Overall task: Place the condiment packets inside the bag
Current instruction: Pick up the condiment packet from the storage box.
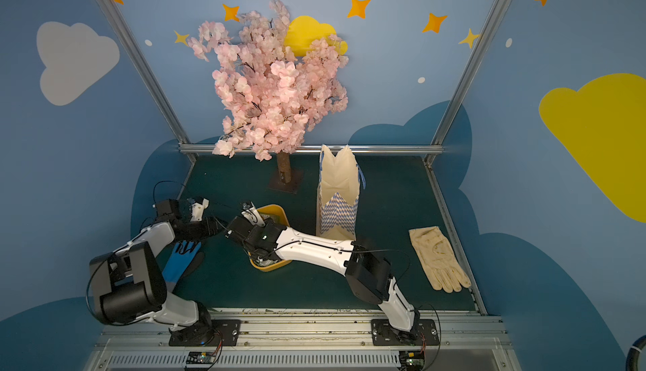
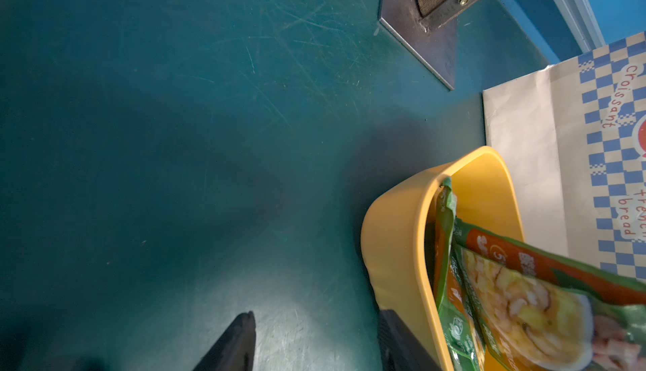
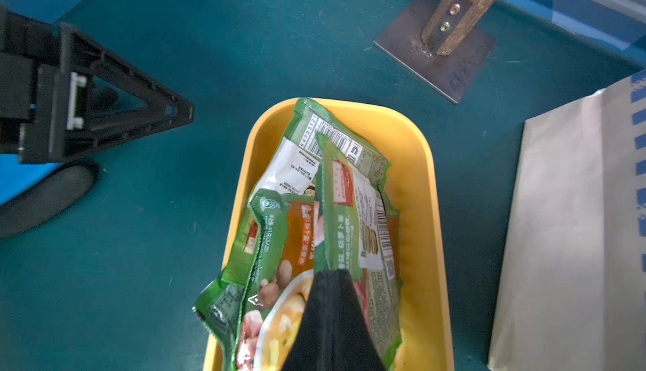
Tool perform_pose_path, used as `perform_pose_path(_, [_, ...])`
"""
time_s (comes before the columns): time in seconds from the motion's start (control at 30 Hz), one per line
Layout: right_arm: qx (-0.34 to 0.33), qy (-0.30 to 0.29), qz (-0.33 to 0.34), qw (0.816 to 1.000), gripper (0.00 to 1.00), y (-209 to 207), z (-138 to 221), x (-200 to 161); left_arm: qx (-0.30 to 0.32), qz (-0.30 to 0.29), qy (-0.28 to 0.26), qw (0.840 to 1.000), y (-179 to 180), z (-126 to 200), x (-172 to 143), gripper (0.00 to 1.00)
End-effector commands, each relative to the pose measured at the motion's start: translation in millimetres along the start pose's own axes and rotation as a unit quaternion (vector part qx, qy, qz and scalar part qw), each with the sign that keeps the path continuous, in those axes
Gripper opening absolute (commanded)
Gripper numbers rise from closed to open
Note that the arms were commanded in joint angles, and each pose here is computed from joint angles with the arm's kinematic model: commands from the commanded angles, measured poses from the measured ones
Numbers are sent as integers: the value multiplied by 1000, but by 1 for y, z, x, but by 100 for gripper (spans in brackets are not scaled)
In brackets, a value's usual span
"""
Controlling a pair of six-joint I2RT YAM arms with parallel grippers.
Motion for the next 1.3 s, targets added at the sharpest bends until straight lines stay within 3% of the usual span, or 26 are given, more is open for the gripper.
perform_pose_path(0.0, [28,-22,-18,999,13,-4,14,9,-10,-7,8,1000,-1,0,-3,60])
perform_pose_path(0.17, [8,-17,-28,999,14,-18,14,3,-11,-9,7,1000,-2,1,-3,60])
perform_pose_path(0.27, [-3,-10,-26,1000,43,-23,12,-3,-14,-9,7,1000,-3,1,-3,60])
perform_pose_path(0.4, [10,7,-14,1000,58,-19,9,-11,-14,-11,6,1000,-3,1,-3,60])
perform_pose_path(0.53, [52,29,51,997,75,-10,10,-19,-12,-10,7,1000,-2,0,-3,60])
perform_pose_path(0.97, [56,41,271,960,75,-14,2,-57,-13,-5,10,1000,-1,-1,-1,60])
perform_pose_path(1.27, [41,37,339,939,74,-9,-19,-58,-18,0,15,1000,-1,-2,-1,60])
Point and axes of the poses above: each gripper's point midway between its finger pads, its own z axis back along the fingers, its own y axis along the line the jaws close on, x = y × z, the point moved 10 cm from there along z, back along the fingers, and after that the axes turned 15 degrees about z, right-handed, at the moved point
